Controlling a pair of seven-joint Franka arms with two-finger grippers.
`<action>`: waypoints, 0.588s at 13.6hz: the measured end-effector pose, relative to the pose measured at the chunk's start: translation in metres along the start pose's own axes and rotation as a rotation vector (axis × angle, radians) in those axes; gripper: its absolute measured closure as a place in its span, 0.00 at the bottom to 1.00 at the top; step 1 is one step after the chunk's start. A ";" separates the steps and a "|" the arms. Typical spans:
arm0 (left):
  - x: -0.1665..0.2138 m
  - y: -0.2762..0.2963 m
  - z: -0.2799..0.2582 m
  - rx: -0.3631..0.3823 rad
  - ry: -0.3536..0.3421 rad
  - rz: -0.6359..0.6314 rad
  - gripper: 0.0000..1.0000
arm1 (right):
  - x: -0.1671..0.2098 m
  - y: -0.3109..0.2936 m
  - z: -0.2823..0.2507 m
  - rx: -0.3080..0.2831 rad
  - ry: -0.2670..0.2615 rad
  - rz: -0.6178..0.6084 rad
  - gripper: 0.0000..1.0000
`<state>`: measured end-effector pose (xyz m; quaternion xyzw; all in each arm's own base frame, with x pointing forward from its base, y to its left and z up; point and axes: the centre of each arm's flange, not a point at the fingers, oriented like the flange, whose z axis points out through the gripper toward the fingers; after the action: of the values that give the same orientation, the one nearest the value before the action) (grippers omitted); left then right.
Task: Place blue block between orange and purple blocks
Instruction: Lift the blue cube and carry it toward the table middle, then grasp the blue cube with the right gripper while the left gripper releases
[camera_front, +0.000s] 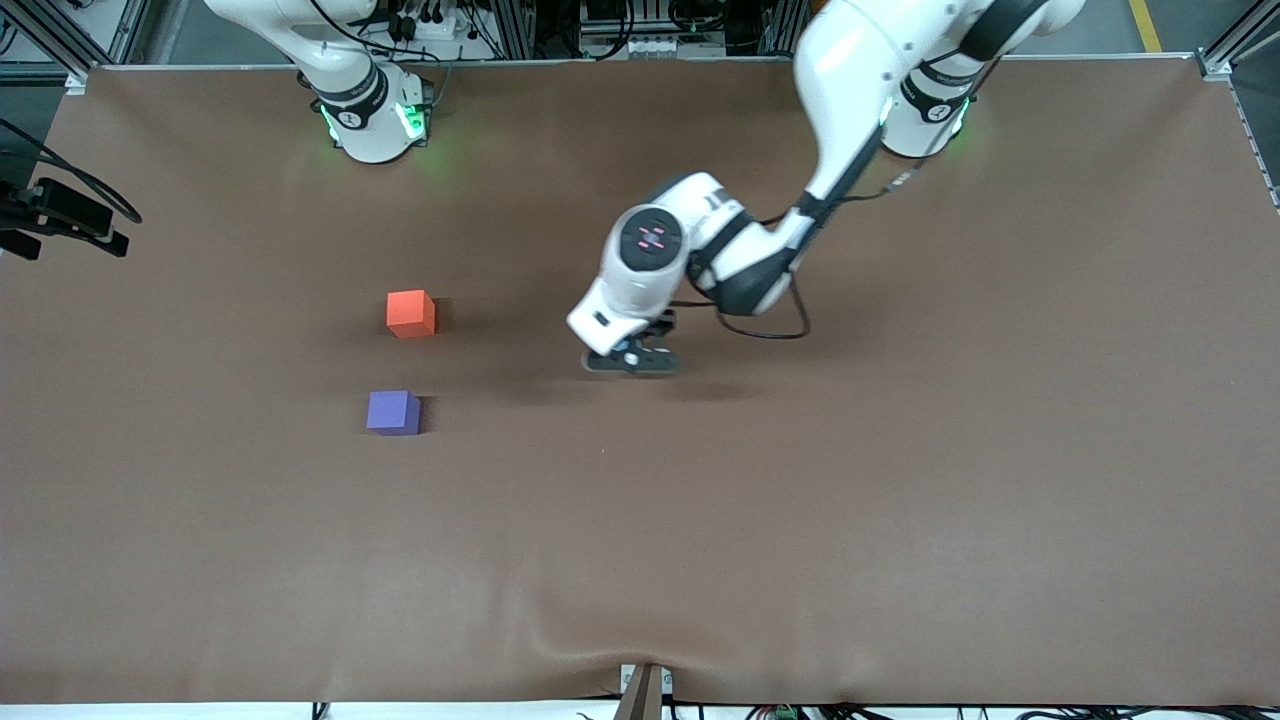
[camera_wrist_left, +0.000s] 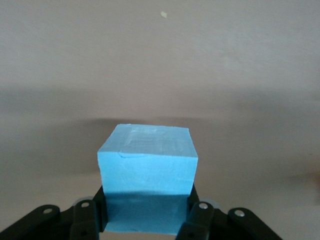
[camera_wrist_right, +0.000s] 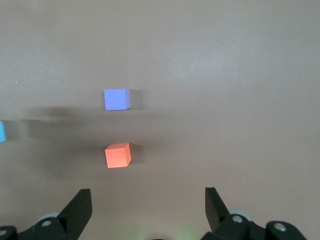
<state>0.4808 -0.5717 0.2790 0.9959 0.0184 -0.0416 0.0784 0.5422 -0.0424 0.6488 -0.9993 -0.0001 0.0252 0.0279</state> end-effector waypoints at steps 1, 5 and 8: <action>-0.008 0.016 0.013 0.006 0.011 -0.001 0.41 | 0.000 0.000 0.000 0.000 0.000 0.000 0.00; -0.028 0.054 0.075 -0.010 0.062 0.035 0.41 | 0.006 -0.005 0.002 0.006 0.017 -0.009 0.00; -0.022 0.058 0.074 -0.039 0.085 0.032 0.37 | 0.018 -0.022 0.014 0.005 0.020 -0.039 0.00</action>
<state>0.4551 -0.6413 0.2174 0.9952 0.0068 0.0024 0.0974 0.5598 -0.0195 0.6348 -0.9992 -0.0191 0.0148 0.0307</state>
